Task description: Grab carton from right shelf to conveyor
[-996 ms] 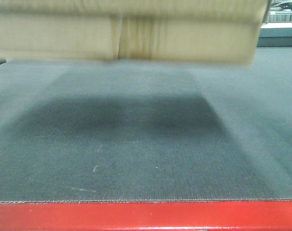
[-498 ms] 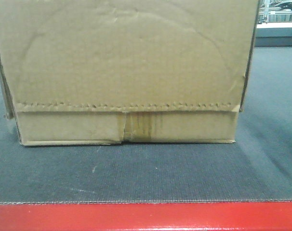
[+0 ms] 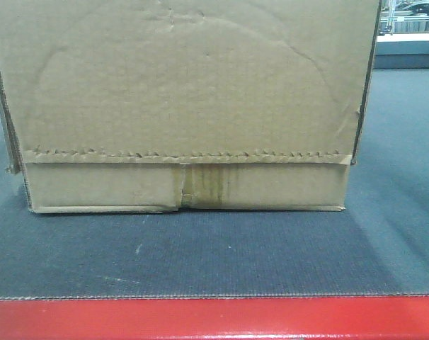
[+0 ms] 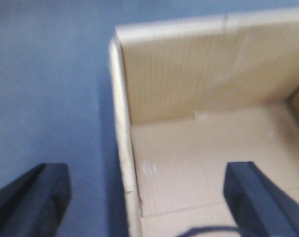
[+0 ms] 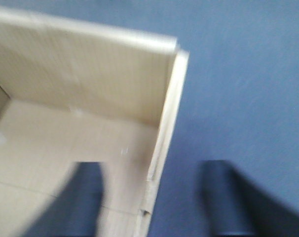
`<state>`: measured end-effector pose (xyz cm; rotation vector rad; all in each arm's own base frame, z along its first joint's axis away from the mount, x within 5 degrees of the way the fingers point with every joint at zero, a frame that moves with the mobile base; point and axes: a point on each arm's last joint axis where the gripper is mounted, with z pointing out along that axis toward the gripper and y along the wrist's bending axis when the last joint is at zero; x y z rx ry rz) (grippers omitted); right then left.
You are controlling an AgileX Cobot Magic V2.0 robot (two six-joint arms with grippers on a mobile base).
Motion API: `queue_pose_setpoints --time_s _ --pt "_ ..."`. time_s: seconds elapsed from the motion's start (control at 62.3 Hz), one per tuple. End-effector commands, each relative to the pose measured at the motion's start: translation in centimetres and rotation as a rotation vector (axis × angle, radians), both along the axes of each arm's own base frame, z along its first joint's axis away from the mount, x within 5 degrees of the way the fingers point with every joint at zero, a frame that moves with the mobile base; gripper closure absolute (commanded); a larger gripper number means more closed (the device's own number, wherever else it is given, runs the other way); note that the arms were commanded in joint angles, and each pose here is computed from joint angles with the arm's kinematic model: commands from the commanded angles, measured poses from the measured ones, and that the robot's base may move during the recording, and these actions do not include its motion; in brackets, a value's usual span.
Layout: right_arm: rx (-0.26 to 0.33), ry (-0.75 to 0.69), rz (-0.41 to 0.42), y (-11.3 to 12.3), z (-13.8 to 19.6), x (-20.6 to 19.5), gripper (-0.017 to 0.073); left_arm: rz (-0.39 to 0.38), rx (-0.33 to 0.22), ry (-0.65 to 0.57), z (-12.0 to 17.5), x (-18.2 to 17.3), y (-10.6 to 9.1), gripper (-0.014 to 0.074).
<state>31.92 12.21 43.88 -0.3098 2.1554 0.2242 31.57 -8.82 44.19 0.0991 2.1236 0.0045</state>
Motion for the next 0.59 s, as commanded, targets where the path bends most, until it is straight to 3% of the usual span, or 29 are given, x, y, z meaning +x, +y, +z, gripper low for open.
queue_pose_setpoints --time_s 0.0,0.048,0.161,0.241,0.337,0.578 --pt "-0.042 -0.076 -0.017 -1.3 2.2 -1.8 0.0543 0.014 0.037 -0.056 1.6 -1.9 1.4 0.0265" --pt "-0.068 -0.09 -0.034 -2.0 2.7 -2.6 0.0646 0.04 0.038 -0.061 1.7 -2.7 2.5 0.0395" --pt "-0.067 -0.093 -0.086 -4.0 2.7 -3.5 0.0624 0.103 0.025 -0.056 0.8 -4.1 5.0 0.064" --pt "-0.079 -0.065 -0.141 -5.9 1.3 -4.0 0.0627 0.142 -0.004 -0.06 -0.5 -5.2 6.7 0.058" --pt "-0.087 -0.042 -0.196 -7.8 -0.4 -4.7 0.0627 0.166 -0.012 -0.077 -2.1 -6.8 7.9 0.0581" --pt "-0.066 -0.043 -0.219 -9.4 -6.6 -8.4 0.0627 0.135 -0.013 -0.106 -7.5 -12.0 8.5 0.0581"
